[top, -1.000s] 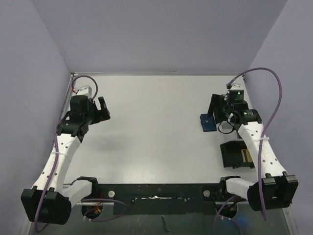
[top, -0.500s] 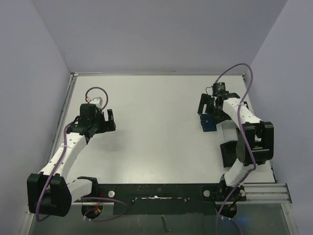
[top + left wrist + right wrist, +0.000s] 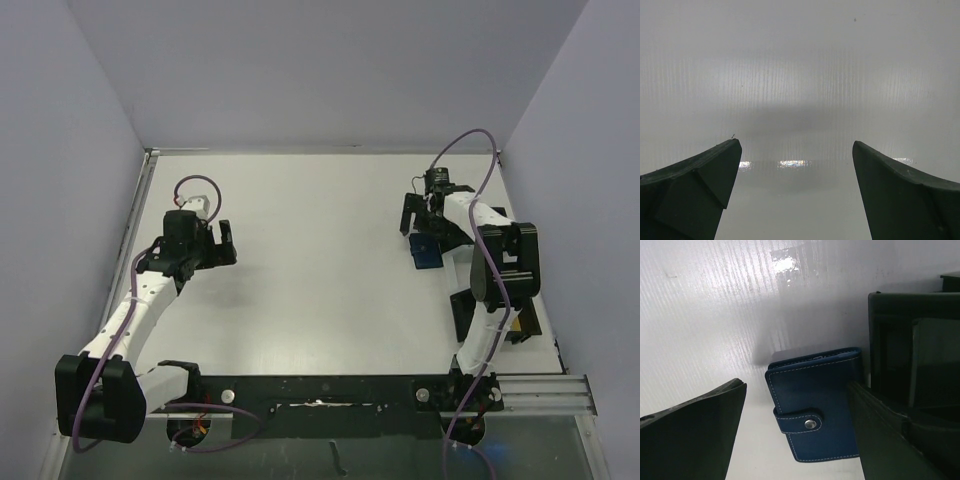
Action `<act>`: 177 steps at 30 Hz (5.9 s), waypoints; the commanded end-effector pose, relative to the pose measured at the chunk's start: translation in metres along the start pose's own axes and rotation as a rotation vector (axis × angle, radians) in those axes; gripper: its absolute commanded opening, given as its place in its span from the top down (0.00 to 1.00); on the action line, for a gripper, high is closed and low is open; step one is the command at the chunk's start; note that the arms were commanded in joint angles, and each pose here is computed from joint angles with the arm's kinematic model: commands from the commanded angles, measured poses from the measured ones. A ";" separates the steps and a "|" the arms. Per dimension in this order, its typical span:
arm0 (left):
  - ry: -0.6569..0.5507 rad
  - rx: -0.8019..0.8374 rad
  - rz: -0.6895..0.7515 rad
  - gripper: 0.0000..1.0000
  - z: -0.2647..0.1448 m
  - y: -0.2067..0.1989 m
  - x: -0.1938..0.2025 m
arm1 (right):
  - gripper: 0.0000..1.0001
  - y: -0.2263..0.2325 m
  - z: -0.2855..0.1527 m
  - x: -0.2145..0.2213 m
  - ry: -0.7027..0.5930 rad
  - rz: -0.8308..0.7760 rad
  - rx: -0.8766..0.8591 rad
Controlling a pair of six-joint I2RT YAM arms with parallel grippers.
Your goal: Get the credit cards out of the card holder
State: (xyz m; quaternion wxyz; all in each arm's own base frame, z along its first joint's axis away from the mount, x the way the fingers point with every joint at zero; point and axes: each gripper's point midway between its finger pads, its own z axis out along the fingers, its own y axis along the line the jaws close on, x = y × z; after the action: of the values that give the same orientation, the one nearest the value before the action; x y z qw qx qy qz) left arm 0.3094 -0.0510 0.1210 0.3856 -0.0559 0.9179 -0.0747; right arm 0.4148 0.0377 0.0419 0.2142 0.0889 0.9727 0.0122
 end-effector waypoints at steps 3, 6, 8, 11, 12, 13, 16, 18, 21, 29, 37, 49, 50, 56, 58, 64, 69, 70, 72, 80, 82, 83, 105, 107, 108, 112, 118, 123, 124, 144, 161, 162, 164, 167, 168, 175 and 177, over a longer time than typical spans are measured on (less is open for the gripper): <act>-0.091 0.008 0.018 0.03 -0.003 -0.004 -0.026 | 0.19 0.015 0.014 0.011 0.007 -0.049 -0.048; -0.084 0.009 0.018 0.03 -0.002 -0.005 -0.025 | 0.20 0.028 0.017 0.031 0.036 -0.098 -0.087; -0.077 0.007 0.020 0.03 0.000 -0.004 -0.024 | 0.22 0.036 0.018 0.046 0.058 -0.142 -0.104; -0.065 0.004 0.021 0.03 0.001 -0.004 -0.022 | 0.26 0.055 0.017 0.073 0.083 -0.208 -0.155; -0.063 0.003 0.021 0.03 0.001 -0.003 -0.021 | 0.28 0.063 0.015 0.083 0.097 -0.227 -0.181; -0.064 0.002 0.023 0.03 0.001 -0.003 -0.022 | 0.28 0.068 0.012 0.095 0.113 -0.246 -0.194; -0.061 0.002 0.024 0.03 0.002 -0.003 -0.021 | 0.30 0.096 -0.006 0.117 0.115 -0.309 -0.256; -0.057 0.002 0.025 0.03 0.003 -0.003 -0.021 | 0.30 0.118 -0.028 0.125 0.093 -0.352 -0.304; -0.055 0.003 0.024 0.03 0.003 -0.004 -0.021 | 0.29 0.154 -0.072 0.119 -0.008 -0.424 -0.404; -0.052 0.008 0.021 0.03 0.004 -0.004 -0.021 | 0.19 0.048 -0.136 0.013 -0.336 0.029 0.072; -0.063 0.000 0.018 0.03 0.002 -0.002 -0.025 | 0.19 -0.081 -0.154 -0.016 -0.452 0.481 0.165; -0.051 -0.023 0.011 0.03 0.002 0.002 -0.022 | 0.30 -0.134 -0.119 -0.016 -0.347 0.873 0.282; -0.050 -0.021 0.011 0.03 0.003 0.002 -0.022 | 0.33 -0.131 -0.114 -0.019 -0.321 0.863 0.263; -0.019 -0.028 0.011 0.03 0.007 0.003 -0.018 | 0.37 -0.130 -0.090 -0.020 -0.211 0.826 0.288; -0.016 -0.034 0.011 0.03 0.008 0.004 -0.018 | 0.37 -0.133 -0.087 -0.018 -0.222 0.856 0.296; -0.004 -0.023 0.009 0.03 0.010 0.002 -0.016 | 0.41 -0.126 -0.071 -0.018 -0.188 0.874 0.250; 0.010 -0.008 0.006 0.04 0.009 0.000 -0.012 | 0.43 -0.131 -0.062 0.001 -0.142 0.884 0.307; 0.006 -0.004 0.005 0.04 0.008 -0.001 -0.012 | 0.43 -0.131 -0.060 0.002 -0.142 0.883 0.306; -0.004 -0.008 0.005 0.04 0.007 0.000 -0.015 | 0.44 -0.132 -0.057 0.003 -0.143 0.870 0.308; 0.010 -0.040 0.003 0.04 0.010 0.006 -0.015 | 0.48 -0.122 -0.058 0.005 -0.128 0.818 0.303; 0.011 -0.042 0.003 0.04 0.010 0.006 -0.015 | 0.48 -0.121 -0.058 0.006 -0.128 0.819 0.305; 0.012 -0.042 0.003 0.04 0.010 0.007 -0.015 | 0.48 -0.122 -0.057 0.006 -0.126 0.821 0.307; 0.011 -0.038 0.006 0.04 0.009 0.006 -0.016 | 0.41 -0.136 -0.069 -0.011 -0.158 0.797 0.387; 0.013 -0.042 0.006 0.04 0.009 0.007 -0.015 | 0.44 -0.132 -0.065 -0.011 -0.147 0.784 0.379; 0.011 -0.045 0.005 0.04 0.009 0.008 -0.015 | 0.46 -0.129 -0.064 -0.012 -0.144 0.773 0.369; 0.011 -0.063 0.001 0.04 0.009 0.012 -0.015 | 0.48 -0.114 -0.062 -0.017 -0.135 0.725 0.337; 0.029 -0.071 -0.008 0.04 0.012 0.014 -0.013 | 0.59 -0.086 -0.061 -0.020 -0.138 0.627 0.340; 0.037 -0.075 -0.009 0.05 0.013 0.015 -0.011 | 0.70 -0.049 -0.052 -0.019 -0.119 0.517 0.320; 0.037 -0.076 -0.010 0.05 0.013 0.015 -0.011 | 0.71 -0.041 -0.051 -0.019 -0.118 0.496 0.311; -0.004 -0.114 -0.045 0.05 0.007 0.027 -0.020 | 0.72 0.195 -0.059 0.033 -0.102 -0.074 0.021; -0.020 -0.069 -0.066 0.05 0.004 0.022 -0.024 | 0.45 0.242 -0.109 0.037 -0.164 -0.272 -0.199; -0.029 -0.057 -0.066 0.04 0.002 0.020 -0.025 | 0.43 0.236 -0.117 0.034 -0.187 -0.270 -0.189; -0.052 -0.035 -0.075 0.04 -0.002 0.017 -0.029 | 0.38 0.219 -0.129 0.034 -0.220 -0.258 -0.158; -0.089 0.003 -0.097 0.04 -0.008 0.013 -0.035 | 0.37 0.185 -0.142 0.043 -0.258 -0.185 -0.101; -0.103 0.014 -0.103 0.04 -0.011 0.012 -0.037 | 0.37 0.174 -0.142 0.049 -0.256 -0.155 -0.090; -0.142 0.059 -0.153 0.05 -0.018 0.010 -0.044 | 0.41 0.130 -0.119 0.094 -0.196 0.042 -0.123; -0.134 0.061 -0.155 0.07 -0.018 0.010 -0.044 | 0.44 0.131 -0.109 0.103 -0.179 0.061 -0.143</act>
State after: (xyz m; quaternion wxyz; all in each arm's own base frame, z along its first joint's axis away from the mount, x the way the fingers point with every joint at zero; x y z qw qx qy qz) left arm 0.3172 -0.0277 0.1454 0.4136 -0.1206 0.8966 -0.1020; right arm 0.2932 0.1771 0.1207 0.2979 0.0551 0.9522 0.0382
